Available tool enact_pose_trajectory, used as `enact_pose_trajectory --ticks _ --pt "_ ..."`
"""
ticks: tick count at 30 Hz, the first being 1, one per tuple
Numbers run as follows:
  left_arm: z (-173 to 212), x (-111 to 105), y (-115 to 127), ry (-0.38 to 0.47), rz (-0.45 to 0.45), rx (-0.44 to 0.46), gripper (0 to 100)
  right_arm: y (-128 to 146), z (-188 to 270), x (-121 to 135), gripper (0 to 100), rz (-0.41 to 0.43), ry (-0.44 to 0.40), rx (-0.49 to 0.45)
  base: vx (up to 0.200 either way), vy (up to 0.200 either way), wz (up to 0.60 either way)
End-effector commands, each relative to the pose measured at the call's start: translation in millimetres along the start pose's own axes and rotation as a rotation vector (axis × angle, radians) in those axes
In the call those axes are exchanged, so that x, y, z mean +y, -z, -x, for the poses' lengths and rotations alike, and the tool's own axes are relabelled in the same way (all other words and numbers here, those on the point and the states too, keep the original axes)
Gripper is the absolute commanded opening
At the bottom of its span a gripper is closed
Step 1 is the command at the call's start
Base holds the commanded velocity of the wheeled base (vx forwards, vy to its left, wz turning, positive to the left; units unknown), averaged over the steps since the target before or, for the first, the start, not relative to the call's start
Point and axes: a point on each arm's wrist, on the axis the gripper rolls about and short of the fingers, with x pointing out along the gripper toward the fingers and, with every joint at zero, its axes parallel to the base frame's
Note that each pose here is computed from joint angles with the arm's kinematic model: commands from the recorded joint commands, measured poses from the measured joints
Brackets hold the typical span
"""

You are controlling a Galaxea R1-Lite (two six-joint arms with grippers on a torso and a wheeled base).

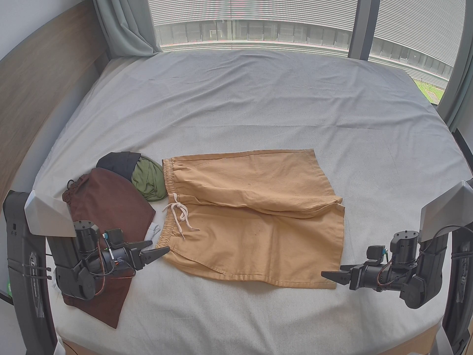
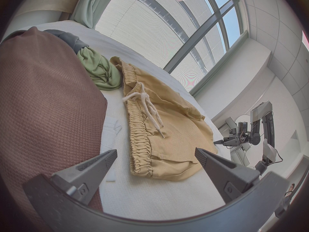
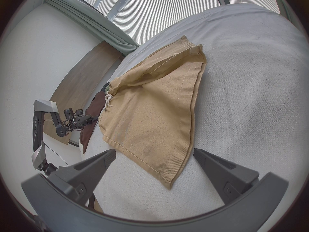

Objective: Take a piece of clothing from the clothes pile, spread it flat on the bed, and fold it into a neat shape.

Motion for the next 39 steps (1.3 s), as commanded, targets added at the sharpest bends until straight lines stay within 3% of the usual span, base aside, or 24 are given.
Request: enact_pose_trajectory --ticks 1,5,19,34,35,39 --pt "-3.6 6.3 12.2 -0.006 0.029 0.026 100 -0.1 -0.5 -0.7 100 0.000 0.001 -0.001 0.000 0.000 0.00" --pt "-6.1 6.9 12.6 -0.002 0.030 0.026 100 0.0 -0.7 -0.4 100 0.000 0.000 -0.001 0.000 0.000 0.00" --pt "-15.2 -0.1 15.1 -0.011 0.188 0.035 100 0.8 -2.0 -0.9 100 -0.001 -0.001 0.003 0.000 0.000 0.00" --pt "-20.1 0.5 22.1 -0.006 0.213 0.053 100 0.8 -2.3 -1.2 100 -0.001 -0.001 0.003 0.000 0.000 0.00" --pt "-20.7 0.4 22.4 -0.004 0.213 0.054 0 0.8 -2.3 -1.2 100 -0.001 -0.001 0.003 0.000 0.000 0.00" --pt "-22.1 2.5 22.2 -0.004 0.208 0.050 0 2.7 -1.2 -0.2 100 -0.003 -0.008 0.013 0.000 0.000 0.00"
